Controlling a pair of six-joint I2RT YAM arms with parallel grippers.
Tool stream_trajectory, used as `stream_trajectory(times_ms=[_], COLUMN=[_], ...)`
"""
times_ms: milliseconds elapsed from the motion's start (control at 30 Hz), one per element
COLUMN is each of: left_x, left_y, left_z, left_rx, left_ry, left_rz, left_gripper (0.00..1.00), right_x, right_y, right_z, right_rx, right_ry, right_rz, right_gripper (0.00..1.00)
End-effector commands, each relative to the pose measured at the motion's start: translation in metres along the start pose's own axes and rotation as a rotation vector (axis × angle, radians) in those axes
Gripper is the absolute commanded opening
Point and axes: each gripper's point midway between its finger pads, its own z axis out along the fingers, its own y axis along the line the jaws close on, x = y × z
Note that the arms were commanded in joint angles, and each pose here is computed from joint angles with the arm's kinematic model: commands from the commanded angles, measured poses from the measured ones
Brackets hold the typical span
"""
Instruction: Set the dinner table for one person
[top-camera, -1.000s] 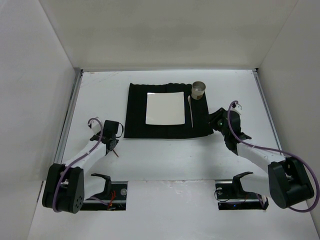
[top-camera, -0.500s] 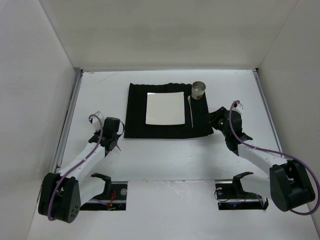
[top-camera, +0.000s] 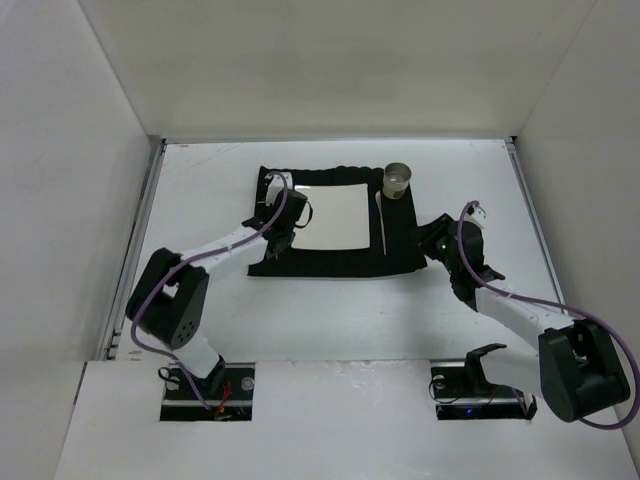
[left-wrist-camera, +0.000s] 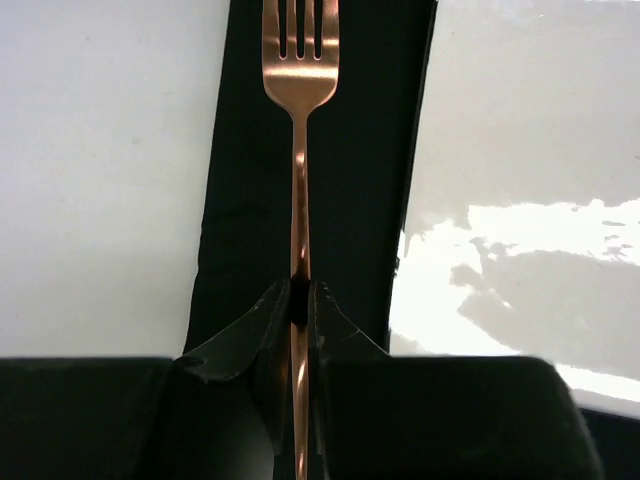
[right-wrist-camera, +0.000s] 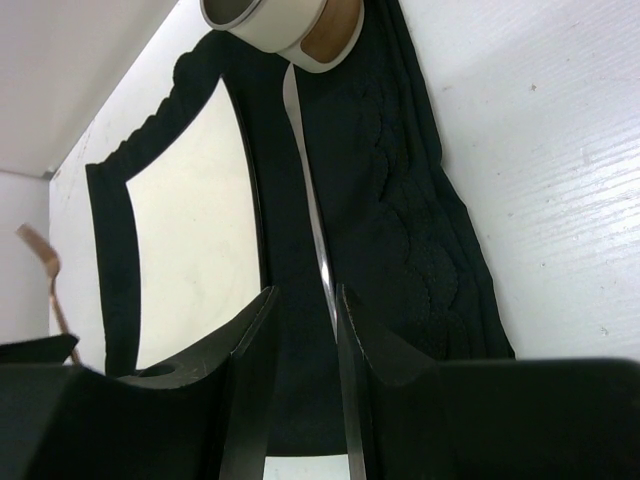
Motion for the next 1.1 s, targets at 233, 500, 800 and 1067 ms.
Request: stream_trajectory(times_ms=[233, 500, 800, 1067], left_x=[-0.005, -0.003, -0.001, -0.008], left_y=[-0.002, -0.005, -0.007, -0.010], left_z=[0.042, 0.052, 0.058, 0.066], left_rx=[-0.040, -0.012, 0.000, 0.008], left_ry=[0.007, 0.022, 0.017, 0.010], left_rz=[0.130, 0.103, 0.086, 0.072], left_gripper=[0.04, 0.04, 0.04, 0.06], right_x=[-0.019, -0.018, -0.014, -0.014], right_y=[0.021, 0.019, 0.021, 0.022], right_z=[0.000, 0.002, 0.005, 0.004], right_rx=[-0.063, -0.055, -0.062, -0.066], right_ry=[-0.064, -0.062, -0.042, -0.047], right_rz=[0.007, 0.006, 0.009, 0.005], right_gripper=[0.35, 0.35, 0.35, 0.35])
